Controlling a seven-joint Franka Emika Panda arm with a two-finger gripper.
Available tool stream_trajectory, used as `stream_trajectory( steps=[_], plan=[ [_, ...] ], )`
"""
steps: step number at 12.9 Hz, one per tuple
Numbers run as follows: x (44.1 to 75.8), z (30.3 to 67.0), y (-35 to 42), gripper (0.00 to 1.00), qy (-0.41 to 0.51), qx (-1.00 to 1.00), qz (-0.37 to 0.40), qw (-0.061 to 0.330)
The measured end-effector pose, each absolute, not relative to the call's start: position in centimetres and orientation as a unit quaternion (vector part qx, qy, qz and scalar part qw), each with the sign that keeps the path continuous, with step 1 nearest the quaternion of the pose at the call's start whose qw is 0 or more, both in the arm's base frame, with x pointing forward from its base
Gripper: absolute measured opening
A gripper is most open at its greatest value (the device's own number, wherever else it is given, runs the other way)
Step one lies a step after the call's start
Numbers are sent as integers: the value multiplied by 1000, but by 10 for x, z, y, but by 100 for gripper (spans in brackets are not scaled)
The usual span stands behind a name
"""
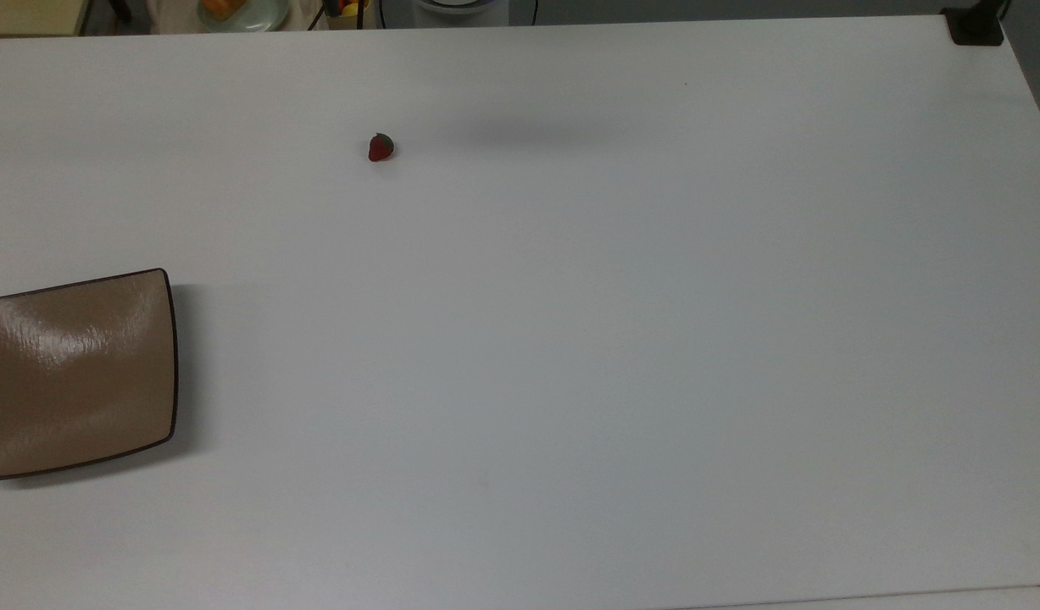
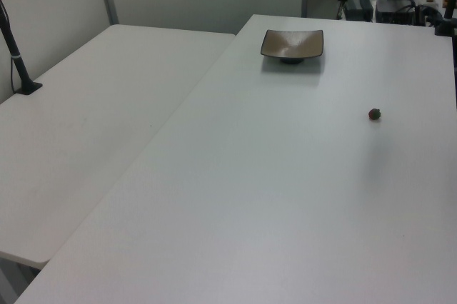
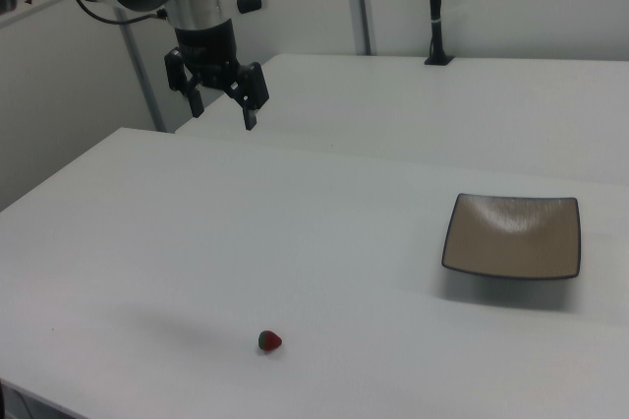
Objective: Strawberries on a ceramic plate
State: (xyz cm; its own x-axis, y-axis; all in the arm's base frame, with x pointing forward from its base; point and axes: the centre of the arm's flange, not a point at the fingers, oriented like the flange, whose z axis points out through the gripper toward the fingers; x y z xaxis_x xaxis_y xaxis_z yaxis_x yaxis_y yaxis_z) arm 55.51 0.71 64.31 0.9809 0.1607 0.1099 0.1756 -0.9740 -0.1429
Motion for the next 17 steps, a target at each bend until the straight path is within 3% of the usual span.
stream_trajectory(
  steps=[9,11,14,17],
  plan=[
    [557,635,12,100,-88,-992,-49,74],
    [557,630,8,100,-94,-993,-43,56],
    [558,607,1,100,-159,-987,-24,24],
    [558,586,-16,100,-218,-976,-8,23]
  ],
)
